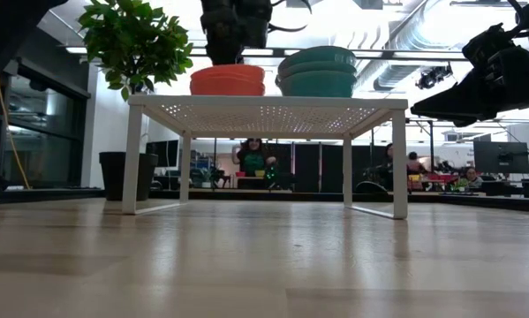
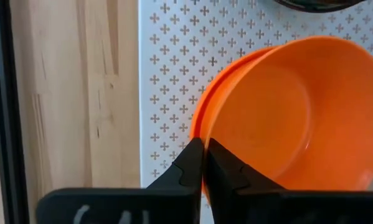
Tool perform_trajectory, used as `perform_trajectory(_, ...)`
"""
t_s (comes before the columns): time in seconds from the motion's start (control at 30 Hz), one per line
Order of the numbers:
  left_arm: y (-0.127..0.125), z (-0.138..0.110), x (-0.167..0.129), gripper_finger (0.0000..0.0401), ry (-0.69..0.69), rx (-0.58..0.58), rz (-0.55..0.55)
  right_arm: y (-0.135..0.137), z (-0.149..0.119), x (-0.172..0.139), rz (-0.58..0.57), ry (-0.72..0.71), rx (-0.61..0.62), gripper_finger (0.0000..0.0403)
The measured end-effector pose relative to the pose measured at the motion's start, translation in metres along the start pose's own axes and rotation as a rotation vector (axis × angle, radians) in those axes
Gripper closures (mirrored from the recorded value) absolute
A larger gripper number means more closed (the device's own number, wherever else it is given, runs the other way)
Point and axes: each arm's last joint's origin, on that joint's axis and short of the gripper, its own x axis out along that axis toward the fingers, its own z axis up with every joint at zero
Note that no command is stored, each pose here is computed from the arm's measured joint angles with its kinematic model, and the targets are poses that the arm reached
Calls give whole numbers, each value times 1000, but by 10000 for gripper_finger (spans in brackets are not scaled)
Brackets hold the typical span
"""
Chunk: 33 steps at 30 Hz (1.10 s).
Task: Pick & Place Mini bowls
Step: Stack the orange bowl on the orange bowls on the shelf
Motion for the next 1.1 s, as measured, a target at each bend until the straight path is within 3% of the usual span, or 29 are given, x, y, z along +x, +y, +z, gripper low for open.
perform_trajectory(0.3,0,-1,0,351,8,19,-2,0,0,0,0,0,0,309)
perform_trajectory(0.6,0,-1,0,236,9,60,-1,0,0,0,0,0,0,309)
perform_trajectory(0.73,-3,-1,-15,200,5,106,13,0,0,0,0,0,0,309)
perform_trajectory(0.93,-7,0,-57,204,-59,186,154,0,0,0,0,0,0,309)
perform_trajectory(1.1,-11,0,-67,262,-87,250,177,0,0,0,0,0,0,309)
